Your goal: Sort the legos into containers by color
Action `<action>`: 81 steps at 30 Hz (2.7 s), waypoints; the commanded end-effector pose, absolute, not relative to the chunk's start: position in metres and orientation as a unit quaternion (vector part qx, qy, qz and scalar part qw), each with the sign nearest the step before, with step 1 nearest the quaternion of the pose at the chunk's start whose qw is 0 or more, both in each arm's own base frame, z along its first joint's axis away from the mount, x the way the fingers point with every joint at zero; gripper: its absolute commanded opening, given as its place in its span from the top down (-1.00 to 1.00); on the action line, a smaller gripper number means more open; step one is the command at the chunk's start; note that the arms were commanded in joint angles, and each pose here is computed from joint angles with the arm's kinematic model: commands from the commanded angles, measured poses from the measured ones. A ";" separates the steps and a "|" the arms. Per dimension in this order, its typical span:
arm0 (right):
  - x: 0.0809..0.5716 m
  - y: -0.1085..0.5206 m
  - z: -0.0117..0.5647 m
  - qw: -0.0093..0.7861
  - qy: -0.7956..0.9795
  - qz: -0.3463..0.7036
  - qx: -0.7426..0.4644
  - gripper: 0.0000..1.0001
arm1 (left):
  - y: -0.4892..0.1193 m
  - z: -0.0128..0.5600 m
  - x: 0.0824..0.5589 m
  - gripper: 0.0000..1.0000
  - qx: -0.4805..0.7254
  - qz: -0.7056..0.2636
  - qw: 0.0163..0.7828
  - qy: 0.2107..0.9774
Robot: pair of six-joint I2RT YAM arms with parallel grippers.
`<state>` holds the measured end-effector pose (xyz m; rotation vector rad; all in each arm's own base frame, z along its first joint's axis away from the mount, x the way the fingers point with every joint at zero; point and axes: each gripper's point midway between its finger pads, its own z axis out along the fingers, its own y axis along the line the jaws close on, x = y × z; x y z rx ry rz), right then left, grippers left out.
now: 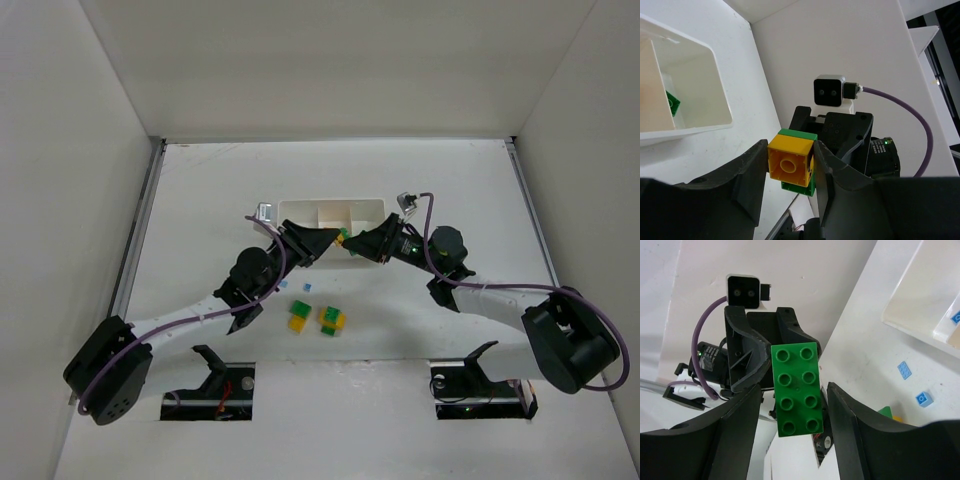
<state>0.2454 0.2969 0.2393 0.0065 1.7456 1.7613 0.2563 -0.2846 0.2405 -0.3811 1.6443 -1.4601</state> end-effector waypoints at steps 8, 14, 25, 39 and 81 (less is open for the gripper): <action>0.243 0.297 0.243 0.334 0.656 0.677 -0.017 -0.04 | -0.280 0.261 0.255 0.64 -0.149 -0.615 0.446 0.633; 0.244 0.298 0.238 0.332 0.659 0.675 -0.018 0.39 | -0.279 0.262 0.255 0.64 -0.145 -0.617 0.444 0.633; 0.256 0.268 0.269 0.368 0.643 0.671 -0.010 0.48 | -0.276 0.247 0.247 0.65 -0.091 -0.625 0.413 0.656; 0.319 0.239 0.226 0.424 0.715 0.552 0.067 0.43 | -0.265 0.258 0.271 0.65 -0.095 -0.609 0.441 0.653; 0.329 0.214 0.214 0.543 0.762 0.348 0.056 -0.16 | -0.300 0.177 0.377 0.55 -0.052 -0.353 0.508 0.784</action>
